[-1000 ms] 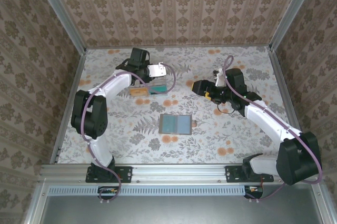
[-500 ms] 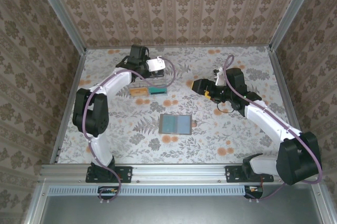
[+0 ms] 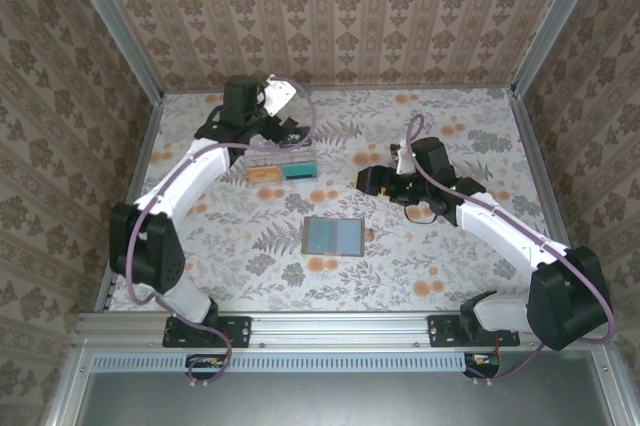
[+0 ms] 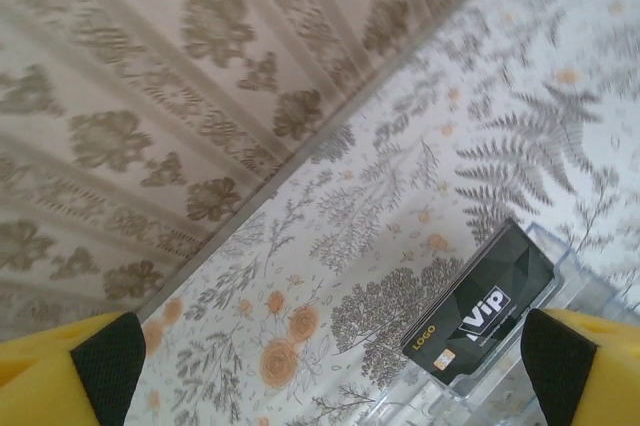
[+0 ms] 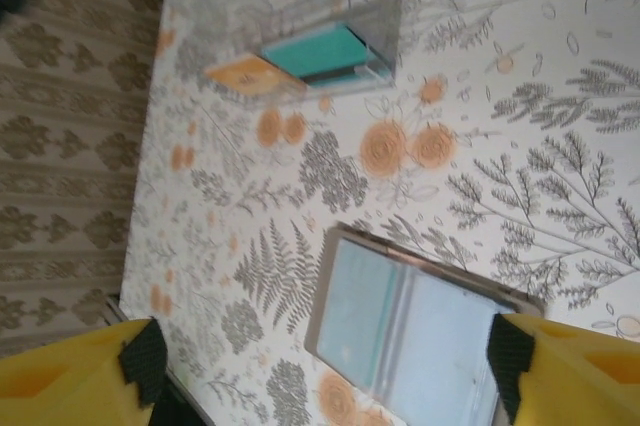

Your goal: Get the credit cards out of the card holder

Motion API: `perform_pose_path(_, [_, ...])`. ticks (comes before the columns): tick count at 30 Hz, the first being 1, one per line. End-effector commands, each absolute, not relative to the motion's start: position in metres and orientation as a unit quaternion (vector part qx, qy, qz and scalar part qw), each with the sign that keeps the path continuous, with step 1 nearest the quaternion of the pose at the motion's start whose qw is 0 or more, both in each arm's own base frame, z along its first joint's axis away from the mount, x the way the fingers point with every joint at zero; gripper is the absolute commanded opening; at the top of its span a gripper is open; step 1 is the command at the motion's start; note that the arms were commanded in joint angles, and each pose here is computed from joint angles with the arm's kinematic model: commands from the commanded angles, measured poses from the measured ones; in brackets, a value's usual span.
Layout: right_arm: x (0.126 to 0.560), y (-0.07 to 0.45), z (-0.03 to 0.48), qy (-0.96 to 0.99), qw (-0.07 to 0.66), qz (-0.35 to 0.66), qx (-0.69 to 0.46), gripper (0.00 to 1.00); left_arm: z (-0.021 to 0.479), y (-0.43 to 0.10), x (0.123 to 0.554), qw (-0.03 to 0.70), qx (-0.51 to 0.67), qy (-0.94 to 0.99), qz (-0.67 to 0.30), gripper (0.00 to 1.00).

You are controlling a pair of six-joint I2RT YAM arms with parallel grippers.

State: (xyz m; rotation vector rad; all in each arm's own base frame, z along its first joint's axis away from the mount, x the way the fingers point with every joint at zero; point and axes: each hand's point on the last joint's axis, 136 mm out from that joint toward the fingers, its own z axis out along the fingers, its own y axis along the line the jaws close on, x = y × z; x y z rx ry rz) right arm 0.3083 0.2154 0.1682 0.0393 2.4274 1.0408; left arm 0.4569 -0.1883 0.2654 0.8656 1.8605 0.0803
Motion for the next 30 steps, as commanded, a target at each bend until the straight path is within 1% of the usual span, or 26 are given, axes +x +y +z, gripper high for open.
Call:
perform_pose_path(1, [0.304, 0.218, 0.154, 0.911, 0.247, 0.329, -0.006, 0.79, 0.284, -0.146, 0.452, 0.541, 0.162, 0.826, -0.009, 1.00])
perform_pose_path(3, [0.297, 0.224, 0.144, 0.918, 0.238, 0.316, -0.014, 0.74, 0.281, -0.129, 0.439, 0.507, 0.094, 0.855, -0.058, 1.00])
perform_pose_path(5, [0.290, 0.230, 0.133, 0.926, 0.225, 0.304, -0.022, 0.68, 0.275, -0.125, 0.422, 0.473, 0.074, 0.870, -0.117, 1.00])
perform_pose_path(7, [0.284, 0.233, 0.123, 0.933, 0.219, 0.285, -0.029, 0.60, 0.270, -0.130, 0.404, 0.463, 0.077, 0.867, -0.166, 1.00])
perform_pose_path(9, [0.278, 0.234, 0.111, 0.941, 0.211, 0.263, -0.033, 0.55, 0.261, -0.131, 0.388, 0.457, 0.063, 0.866, -0.196, 0.98])
perform_pose_path(10, [0.275, 0.235, 0.106, 0.943, 0.209, 0.257, -0.034, 0.52, 0.255, -0.133, 0.380, 0.447, 0.055, 0.867, -0.211, 0.94])
perform_pose_path(11, [0.272, 0.234, 0.092, 0.950, 0.193, 0.243, -0.031, 0.48, 0.248, -0.136, 0.372, 0.434, 0.051, 0.870, -0.227, 0.88])
perform_pose_path(13, [0.267, 0.235, 0.079, 0.956, 0.180, 0.231, -0.029, 0.41, 0.231, -0.139, 0.356, 0.402, 0.028, 0.880, -0.252, 0.77])
perform_pose_path(16, [0.259, 0.237, 0.065, 0.961, 0.167, 0.216, -0.032, 0.40, 0.204, -0.147, 0.333, 0.352, -0.005, 0.890, -0.291, 0.60])
perform_pose_path(18, [0.253, 0.235, 0.056, 0.966, 0.157, 0.201, -0.031, 0.35, 0.187, -0.154, 0.318, 0.325, -0.015, 0.895, -0.305, 0.43])
perform_pose_path(20, [0.249, 0.232, 0.047, 0.970, 0.149, 0.188, -0.028, 0.32, 0.170, -0.162, 0.303, 0.294, -0.027, 0.902, -0.315, 0.31])
perform_pose_path(21, [0.247, 0.230, 0.043, 0.972, 0.147, 0.183, -0.026, 0.32, 0.163, -0.166, 0.297, 0.282, -0.028, 0.904, -0.320, 0.29])
perform_pose_path(23, [0.244, 0.225, 0.036, 0.975, 0.143, 0.170, -0.021, 0.31, 0.147, -0.177, 0.284, 0.251, -0.034, 0.909, -0.331, 0.29])
perform_pose_path(26, [0.241, 0.223, 0.028, 0.977, 0.134, 0.165, -0.020, 0.30, 0.124, -0.197, 0.266, 0.206, -0.036, 0.913, -0.351, 0.24])
perform_pose_path(30, [0.239, 0.227, 0.021, 0.978, 0.128, 0.163, -0.025, 0.29, 0.102, -0.228, 0.245, 0.157, -0.017, 0.914, -0.375, 0.24])
